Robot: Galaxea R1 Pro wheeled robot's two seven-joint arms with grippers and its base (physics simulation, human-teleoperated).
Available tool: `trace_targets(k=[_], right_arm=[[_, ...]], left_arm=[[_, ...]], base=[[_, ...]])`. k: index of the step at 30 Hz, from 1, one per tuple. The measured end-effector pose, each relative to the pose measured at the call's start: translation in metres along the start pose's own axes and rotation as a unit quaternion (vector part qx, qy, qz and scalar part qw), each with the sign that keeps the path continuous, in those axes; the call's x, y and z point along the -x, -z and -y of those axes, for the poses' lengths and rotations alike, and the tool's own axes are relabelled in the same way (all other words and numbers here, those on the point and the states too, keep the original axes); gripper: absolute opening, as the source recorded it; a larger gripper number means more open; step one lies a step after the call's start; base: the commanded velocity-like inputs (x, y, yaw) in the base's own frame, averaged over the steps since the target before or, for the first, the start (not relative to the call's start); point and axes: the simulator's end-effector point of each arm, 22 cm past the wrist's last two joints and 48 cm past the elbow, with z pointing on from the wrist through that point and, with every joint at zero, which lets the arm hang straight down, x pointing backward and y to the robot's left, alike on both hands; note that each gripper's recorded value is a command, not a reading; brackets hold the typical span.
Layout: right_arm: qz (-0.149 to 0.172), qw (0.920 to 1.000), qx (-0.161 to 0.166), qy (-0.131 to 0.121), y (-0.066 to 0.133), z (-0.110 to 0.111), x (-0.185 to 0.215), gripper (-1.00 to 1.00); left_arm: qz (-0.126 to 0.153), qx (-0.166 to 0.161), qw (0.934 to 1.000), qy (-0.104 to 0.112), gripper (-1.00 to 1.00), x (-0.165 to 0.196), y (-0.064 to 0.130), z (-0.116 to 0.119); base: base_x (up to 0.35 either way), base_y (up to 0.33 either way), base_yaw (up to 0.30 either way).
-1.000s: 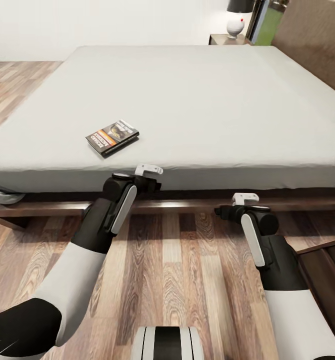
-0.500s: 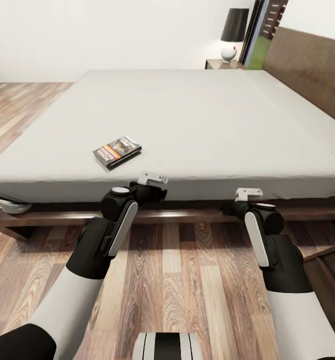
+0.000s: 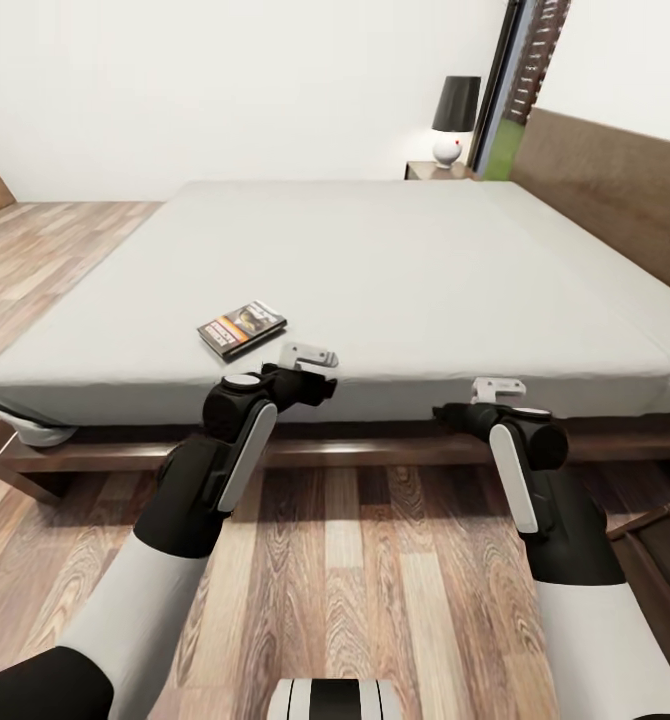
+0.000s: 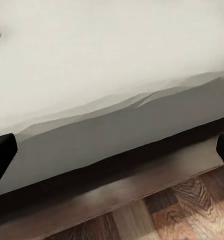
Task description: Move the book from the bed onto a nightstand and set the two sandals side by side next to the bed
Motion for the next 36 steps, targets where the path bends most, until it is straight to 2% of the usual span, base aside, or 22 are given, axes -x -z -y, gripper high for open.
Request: trace_targets(k=[4, 8, 10, 15, 25, 30, 33, 36], right_arm=[[0.008, 0.9999, -0.006, -0.007, 0.009, 0.006, 0.01, 1.0], [0.012, 0.9997, -0.017, -0.013, 0.014, 0.013, 0.022, 1.0], [0.005, 0.9995, -0.028, -0.016, 0.004, 0.018, 0.049, 1.0], [0.011, 0.9994, -0.03, -0.017, 0.007, 0.017, 0.096, 1.0], [0.019, 0.9992, -0.031, -0.016, 0.033, 0.014, 0.192, 1.0], [0.003, 0.9993, -0.035, -0.008, 0.04, 0.011, 0.219, 1.0], [-0.015, 0.9989, -0.044, 0.01, 0.043, 0.007, 0.231, 1.0], [-0.021, 0.9986, -0.046, 0.013, 0.048, 0.007, 0.237, 1.0]], left_arm=[[0.014, -0.011, 0.9998, 0.006, 1.0, 0.018, 0.011, 0.006], [0.028, -0.01, 0.9996, 0.002, 1.0, 0.042, 0.02, 0.005], [0.028, -0.001, 0.9996, -0.006, 1.0, 0.064, 0.016, -0.003], [0.038, 0.007, 0.9992, -0.013, 1.0, 0.099, 0.024, -0.009], [0.057, 0.033, 0.9978, 0.011, 1.0, 0.169, 0.048, -0.045], [0.037, 0.05, 0.998, 0.013, 1.0, 0.189, 0.046, -0.063], [-0.01, 0.082, 0.9964, 0.019, 1.0, 0.186, 0.035, -0.1], [-0.03, 0.104, 0.9938, 0.026, 1.0, 0.186, 0.038, -0.13]], base=[[0.0, 0.0, 0.0], [0.0, 0.0, 0.0], [0.0, 0.0, 0.0], [0.0, 0.0, 0.0], [0.0, 0.0, 0.0], [0.0, 0.0, 0.014], [0.0, 0.0, 0.101], [0.0, 0.0, 0.167]])
